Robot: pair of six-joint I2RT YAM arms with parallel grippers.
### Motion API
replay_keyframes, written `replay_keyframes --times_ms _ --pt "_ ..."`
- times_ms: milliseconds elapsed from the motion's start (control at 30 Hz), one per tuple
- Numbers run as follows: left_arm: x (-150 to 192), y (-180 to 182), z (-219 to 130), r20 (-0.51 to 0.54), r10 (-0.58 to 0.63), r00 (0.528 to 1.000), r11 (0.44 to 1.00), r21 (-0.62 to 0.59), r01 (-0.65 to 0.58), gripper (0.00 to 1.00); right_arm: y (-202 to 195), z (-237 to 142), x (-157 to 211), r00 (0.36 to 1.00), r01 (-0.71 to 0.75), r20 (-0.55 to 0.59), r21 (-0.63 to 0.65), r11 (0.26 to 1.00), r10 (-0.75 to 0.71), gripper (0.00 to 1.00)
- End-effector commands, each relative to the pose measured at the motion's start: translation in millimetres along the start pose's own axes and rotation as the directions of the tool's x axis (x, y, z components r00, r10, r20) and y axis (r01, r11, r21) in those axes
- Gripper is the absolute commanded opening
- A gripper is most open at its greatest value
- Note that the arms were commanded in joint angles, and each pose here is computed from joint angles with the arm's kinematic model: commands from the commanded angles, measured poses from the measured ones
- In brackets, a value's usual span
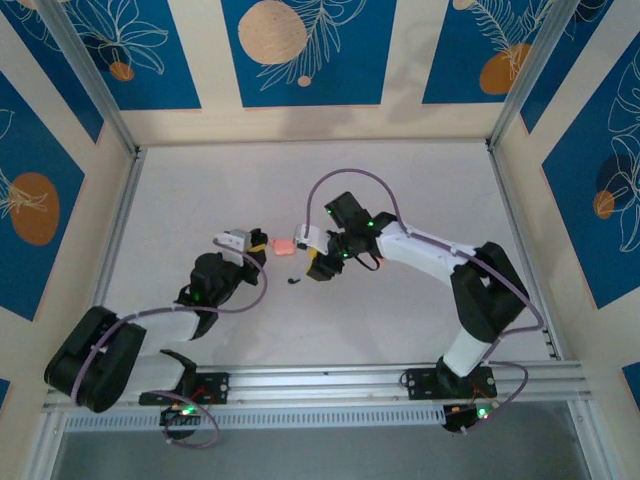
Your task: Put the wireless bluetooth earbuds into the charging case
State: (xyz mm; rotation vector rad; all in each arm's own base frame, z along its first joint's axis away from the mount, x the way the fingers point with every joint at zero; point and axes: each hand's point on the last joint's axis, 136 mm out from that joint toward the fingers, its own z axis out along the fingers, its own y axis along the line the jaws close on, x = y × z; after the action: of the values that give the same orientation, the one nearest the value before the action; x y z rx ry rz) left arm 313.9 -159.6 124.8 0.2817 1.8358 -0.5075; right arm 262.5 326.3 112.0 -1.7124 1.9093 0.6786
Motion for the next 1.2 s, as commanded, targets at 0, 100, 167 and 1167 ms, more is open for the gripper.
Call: replay_keyframes --times_ms 0,100,167,1167 --pt "17 16 -8 -0.087 -0.049 0.995 0.998 -0.046 0.045 0.21 9 14 -7 0.977 0.212 -0.013 -0.117 0.970 -0.215 0.47" --pt "17 25 -12 -0.084 -0.065 0.994 0.996 -0.070 0.059 0.22 1 33 0 0.958 0.248 -0.112 -0.150 0.957 -0.265 0.46" --pt "18 30 -14 -0.089 -0.070 0.994 0.995 -0.082 0.063 0.22 -1 44 1 0.943 0.277 -0.141 -0.164 0.947 -0.300 0.46" --pt "20 36 -26 -0.081 -0.084 0.993 0.992 -0.099 0.075 0.22 1 106 28 0.851 0.370 -0.275 -0.293 0.882 -0.448 0.30"
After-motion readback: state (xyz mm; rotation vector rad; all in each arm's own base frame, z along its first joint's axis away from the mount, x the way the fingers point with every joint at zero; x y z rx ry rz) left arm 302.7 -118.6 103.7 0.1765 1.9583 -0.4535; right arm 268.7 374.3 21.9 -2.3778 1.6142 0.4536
